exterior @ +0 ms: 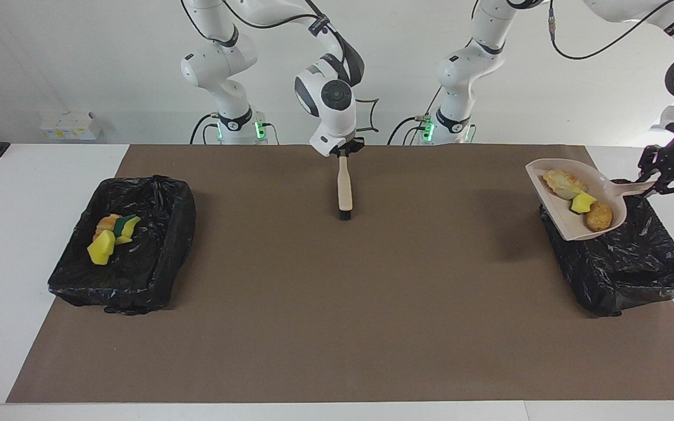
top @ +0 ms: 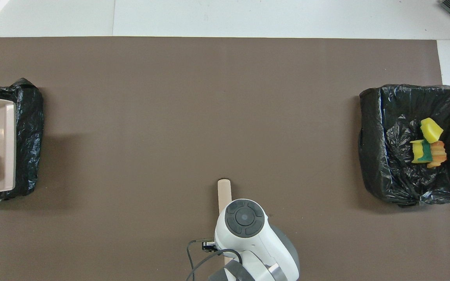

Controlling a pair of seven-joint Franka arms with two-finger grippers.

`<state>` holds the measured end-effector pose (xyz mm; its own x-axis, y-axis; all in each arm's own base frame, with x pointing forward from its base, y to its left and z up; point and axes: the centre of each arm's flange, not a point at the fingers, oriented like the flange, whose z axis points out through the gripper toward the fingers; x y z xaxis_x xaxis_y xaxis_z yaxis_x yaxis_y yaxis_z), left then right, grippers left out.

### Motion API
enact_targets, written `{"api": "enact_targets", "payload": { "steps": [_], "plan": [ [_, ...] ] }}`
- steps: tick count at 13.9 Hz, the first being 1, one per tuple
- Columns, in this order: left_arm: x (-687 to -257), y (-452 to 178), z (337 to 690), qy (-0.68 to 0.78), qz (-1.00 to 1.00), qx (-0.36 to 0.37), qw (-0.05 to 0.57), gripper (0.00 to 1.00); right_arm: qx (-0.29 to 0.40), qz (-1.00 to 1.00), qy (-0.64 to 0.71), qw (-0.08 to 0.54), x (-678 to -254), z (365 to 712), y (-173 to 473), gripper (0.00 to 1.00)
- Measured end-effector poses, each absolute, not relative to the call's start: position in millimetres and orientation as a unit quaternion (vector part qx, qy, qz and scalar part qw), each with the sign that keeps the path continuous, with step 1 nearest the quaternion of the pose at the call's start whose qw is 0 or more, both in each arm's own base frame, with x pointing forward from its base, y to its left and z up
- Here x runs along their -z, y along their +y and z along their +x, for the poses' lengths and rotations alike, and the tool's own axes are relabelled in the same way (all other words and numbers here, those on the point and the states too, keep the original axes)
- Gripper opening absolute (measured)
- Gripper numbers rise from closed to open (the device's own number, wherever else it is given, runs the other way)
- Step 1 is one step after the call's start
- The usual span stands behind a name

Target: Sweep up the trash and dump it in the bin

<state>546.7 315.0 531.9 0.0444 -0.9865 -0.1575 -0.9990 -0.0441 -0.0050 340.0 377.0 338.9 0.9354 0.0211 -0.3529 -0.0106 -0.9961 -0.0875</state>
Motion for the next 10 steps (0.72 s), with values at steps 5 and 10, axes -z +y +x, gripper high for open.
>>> {"api": "enact_targets", "payload": {
  "steps": [5, 10],
  "plan": [
    [-567, 328, 576, 0.697, -0.669, -0.194, 0.17, 0.32, -0.114, -0.993, 0.004, 0.04, -373, 400, 355, 1.0],
    [-578, 279, 607, 0.673, -0.617, -0.301, 0.276, 0.32, -0.015, -1.0, 0.022, -0.009, -427, 491, 273, 1.0]
  ]
}}
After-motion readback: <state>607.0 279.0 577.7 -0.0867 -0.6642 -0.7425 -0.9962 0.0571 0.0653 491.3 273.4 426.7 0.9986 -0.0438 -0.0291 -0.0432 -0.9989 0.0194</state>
